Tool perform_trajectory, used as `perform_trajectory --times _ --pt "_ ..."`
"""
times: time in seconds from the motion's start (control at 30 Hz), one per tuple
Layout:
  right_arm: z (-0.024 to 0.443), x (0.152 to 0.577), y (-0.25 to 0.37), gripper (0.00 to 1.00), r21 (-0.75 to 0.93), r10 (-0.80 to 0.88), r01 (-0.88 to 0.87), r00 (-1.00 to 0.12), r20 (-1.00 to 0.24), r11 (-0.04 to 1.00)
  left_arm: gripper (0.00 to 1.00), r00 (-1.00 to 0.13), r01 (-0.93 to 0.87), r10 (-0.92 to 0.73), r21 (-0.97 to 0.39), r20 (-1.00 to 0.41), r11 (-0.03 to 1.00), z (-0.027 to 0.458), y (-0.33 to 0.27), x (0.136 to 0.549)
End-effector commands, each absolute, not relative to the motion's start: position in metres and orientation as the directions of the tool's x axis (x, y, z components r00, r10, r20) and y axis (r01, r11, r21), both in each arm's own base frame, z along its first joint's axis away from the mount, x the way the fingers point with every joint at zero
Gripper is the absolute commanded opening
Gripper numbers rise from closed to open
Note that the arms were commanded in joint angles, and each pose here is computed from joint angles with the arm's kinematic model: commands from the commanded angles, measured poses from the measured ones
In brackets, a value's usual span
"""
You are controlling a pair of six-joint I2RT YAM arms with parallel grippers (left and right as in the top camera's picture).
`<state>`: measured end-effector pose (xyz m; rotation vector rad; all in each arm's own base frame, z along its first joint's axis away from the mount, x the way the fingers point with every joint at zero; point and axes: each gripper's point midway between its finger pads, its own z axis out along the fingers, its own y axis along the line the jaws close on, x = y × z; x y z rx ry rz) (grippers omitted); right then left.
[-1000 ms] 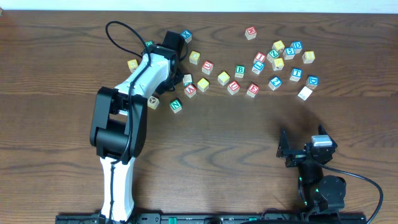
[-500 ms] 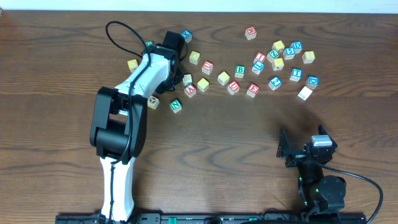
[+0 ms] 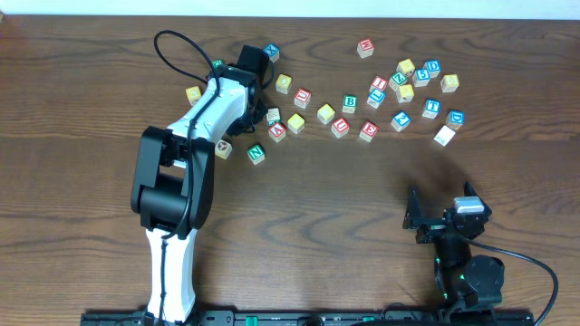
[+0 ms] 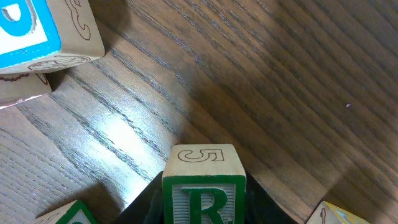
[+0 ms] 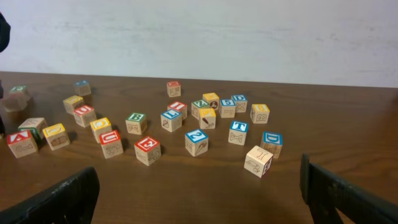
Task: Spell out ROBOT
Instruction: 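Lower the left gripper and close it on the green R block, then carry the R block toward the open table area in front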
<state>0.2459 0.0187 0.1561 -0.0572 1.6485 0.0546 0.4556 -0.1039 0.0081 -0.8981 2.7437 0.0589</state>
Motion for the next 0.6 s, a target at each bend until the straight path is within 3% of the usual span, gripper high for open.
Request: perform_trajectory --times 0.0,0.27,0.57 --pt "0.155 0.246 0.018 0.99 -0.009 -0.015 -0.071 -0.081 -0.997 0.997 0.27 -0.778 -0.594 -0.576 -0.004 -0.25 0.804 -0.001 -0.097 0.452" --pt "0.155 0.246 0.018 0.99 -0.009 -0.015 -0.071 -0.081 -0.997 0.997 0.22 -0.84 -0.489 -0.469 0.003 -0.272 0.872 0.012 -0.099 0.459" --pt "0.155 0.246 0.018 0.99 -0.009 -0.015 -0.071 -0.08 -0.997 0.997 0.21 -0.837 -0.405 -0.399 -0.067 -0.376 0.912 0.08 -0.102 0.468"
